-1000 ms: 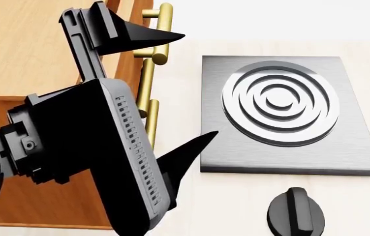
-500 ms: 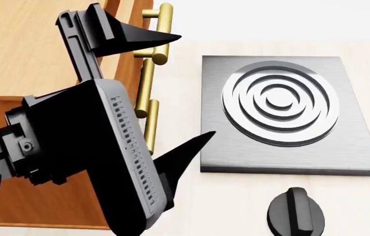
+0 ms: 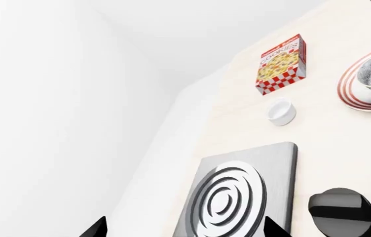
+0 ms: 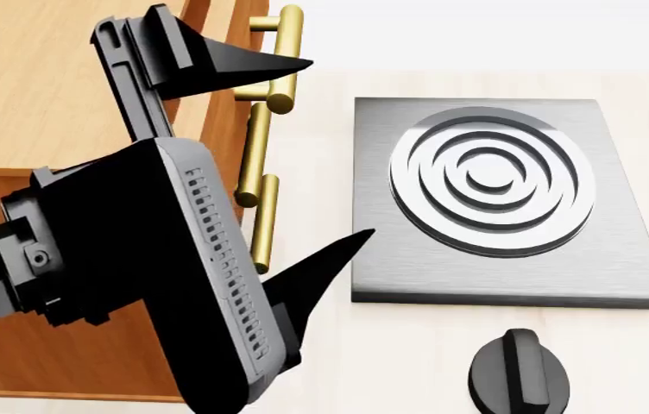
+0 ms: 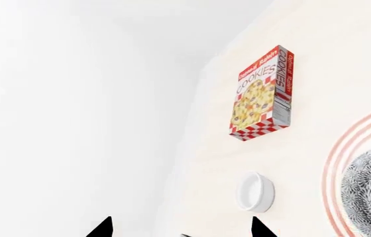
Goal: Pick the akita bowl on the wooden cabinet and place it on the plate.
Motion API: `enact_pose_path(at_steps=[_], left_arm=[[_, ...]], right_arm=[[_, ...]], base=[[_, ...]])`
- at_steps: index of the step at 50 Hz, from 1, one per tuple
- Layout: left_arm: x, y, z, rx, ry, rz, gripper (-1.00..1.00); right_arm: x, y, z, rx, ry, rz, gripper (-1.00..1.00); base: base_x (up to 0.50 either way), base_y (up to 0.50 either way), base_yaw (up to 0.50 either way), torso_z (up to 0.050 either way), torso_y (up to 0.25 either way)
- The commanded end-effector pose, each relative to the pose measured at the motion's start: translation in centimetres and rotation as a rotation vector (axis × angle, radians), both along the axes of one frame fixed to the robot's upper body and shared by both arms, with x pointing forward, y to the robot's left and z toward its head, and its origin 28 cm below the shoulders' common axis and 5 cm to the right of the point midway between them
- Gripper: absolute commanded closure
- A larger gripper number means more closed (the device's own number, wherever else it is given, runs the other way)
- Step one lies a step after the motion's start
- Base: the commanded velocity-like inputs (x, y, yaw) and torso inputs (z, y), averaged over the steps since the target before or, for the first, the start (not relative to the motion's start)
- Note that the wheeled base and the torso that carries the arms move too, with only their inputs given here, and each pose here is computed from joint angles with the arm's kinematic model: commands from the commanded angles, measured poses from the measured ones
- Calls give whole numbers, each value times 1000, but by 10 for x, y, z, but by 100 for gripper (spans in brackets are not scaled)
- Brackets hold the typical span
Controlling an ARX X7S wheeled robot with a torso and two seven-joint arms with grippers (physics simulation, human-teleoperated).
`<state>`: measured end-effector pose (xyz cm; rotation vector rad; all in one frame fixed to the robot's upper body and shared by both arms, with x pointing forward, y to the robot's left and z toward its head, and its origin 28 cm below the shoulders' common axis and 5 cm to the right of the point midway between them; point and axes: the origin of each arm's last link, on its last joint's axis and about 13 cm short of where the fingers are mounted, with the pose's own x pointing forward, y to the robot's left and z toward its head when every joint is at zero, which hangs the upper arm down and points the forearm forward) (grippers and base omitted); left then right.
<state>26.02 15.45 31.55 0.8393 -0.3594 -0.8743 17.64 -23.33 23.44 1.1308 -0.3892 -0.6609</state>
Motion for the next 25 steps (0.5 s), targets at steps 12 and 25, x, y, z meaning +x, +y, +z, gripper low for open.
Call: enact_pose_path(at_steps=[12, 25], left_arm=[[-2, 3, 1, -6, -3, 6, -100], [-2, 7, -3, -18, 2, 12, -100]], right_arm=[[-36, 42, 58, -215, -194, 124, -100], [-54, 64, 80, -330, -274, 186, -100]], base=[[0, 0, 0, 0, 0], [0, 0, 0, 0, 0]])
